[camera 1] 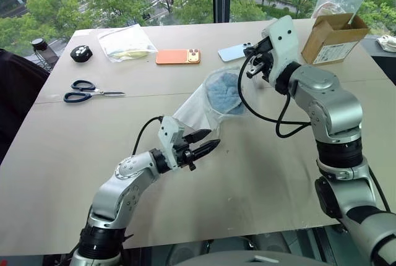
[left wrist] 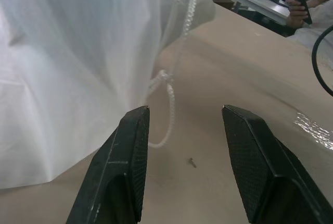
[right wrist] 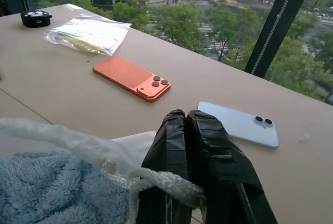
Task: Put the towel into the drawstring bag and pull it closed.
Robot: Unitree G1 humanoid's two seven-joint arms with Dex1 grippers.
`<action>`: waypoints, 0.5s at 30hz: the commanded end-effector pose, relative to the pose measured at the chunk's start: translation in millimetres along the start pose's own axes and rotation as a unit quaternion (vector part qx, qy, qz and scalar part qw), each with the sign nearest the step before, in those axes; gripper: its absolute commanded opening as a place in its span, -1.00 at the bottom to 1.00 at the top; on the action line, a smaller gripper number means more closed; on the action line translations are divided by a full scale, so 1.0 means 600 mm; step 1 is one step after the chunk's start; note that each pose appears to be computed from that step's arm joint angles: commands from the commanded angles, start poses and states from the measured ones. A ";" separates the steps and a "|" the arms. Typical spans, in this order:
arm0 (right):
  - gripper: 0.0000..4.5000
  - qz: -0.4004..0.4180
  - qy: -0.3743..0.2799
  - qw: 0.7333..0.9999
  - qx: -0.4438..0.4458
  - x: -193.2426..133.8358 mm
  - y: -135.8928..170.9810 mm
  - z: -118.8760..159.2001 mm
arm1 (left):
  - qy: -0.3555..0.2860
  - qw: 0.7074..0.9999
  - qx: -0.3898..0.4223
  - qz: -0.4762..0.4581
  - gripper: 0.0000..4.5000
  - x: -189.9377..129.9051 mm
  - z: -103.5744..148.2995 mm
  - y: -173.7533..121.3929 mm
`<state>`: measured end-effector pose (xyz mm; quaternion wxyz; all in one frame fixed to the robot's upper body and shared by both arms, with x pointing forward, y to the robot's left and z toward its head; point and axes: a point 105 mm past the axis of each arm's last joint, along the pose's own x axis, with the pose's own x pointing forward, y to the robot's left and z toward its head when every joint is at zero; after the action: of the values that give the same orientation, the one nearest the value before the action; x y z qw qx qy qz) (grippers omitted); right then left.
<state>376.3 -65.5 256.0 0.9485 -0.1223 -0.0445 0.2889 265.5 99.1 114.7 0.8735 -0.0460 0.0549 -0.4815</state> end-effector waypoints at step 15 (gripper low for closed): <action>-1.00 -0.007 -0.041 0.999 -0.022 -0.008 -0.001 0.044 | -0.016 1.000 0.019 0.018 -0.23 0.050 -0.003 0.019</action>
<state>376.7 -66.1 257.6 0.9492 -0.1238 -0.0459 0.2858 288.1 77.2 102.9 0.8799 -0.0436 0.0507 -0.4704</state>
